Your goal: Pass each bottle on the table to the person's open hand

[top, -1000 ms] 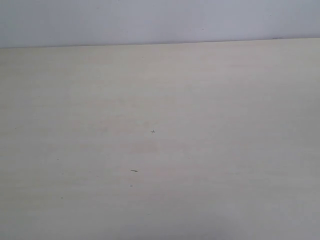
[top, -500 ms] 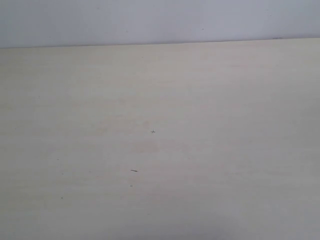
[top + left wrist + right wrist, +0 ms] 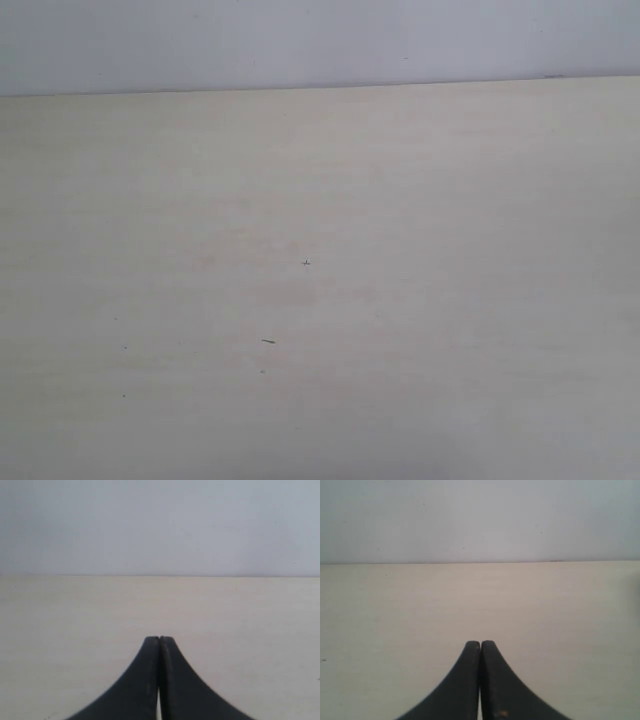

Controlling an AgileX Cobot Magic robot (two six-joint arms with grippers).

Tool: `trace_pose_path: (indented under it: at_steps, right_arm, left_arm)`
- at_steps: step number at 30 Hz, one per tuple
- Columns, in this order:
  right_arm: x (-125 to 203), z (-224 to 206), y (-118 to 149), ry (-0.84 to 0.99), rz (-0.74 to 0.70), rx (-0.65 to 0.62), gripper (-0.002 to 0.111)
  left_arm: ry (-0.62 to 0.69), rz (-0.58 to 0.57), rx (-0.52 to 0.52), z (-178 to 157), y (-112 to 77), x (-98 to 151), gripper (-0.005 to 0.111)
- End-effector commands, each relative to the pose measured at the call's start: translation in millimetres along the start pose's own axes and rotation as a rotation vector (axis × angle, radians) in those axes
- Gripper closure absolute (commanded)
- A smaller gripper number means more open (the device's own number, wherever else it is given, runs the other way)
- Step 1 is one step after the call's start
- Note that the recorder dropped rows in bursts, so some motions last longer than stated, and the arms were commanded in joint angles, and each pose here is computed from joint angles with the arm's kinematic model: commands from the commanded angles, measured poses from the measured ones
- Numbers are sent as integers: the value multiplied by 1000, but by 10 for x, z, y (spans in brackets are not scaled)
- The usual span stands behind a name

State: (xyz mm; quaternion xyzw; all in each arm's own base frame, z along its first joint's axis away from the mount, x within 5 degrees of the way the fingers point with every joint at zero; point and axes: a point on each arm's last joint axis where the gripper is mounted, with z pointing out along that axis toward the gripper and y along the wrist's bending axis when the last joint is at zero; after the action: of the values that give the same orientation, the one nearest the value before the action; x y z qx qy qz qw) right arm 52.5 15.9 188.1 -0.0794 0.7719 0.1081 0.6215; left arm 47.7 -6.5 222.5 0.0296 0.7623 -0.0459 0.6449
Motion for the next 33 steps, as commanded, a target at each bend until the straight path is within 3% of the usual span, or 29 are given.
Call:
trace_pose_path:
  at_steps: [1,9,33]
  right_arm:
    - [7,0,-5,-8,1,6,108]
    - [7,0,-5,-8,1,6,108]
    - [7,0,-5,-8,1,6,108]
  left_arm:
    - [49,-8,2,10,-2,82,107]
    - [106,-10,-1,74,6,285,107]
    - [104,-12,-5,118,14,400,107]
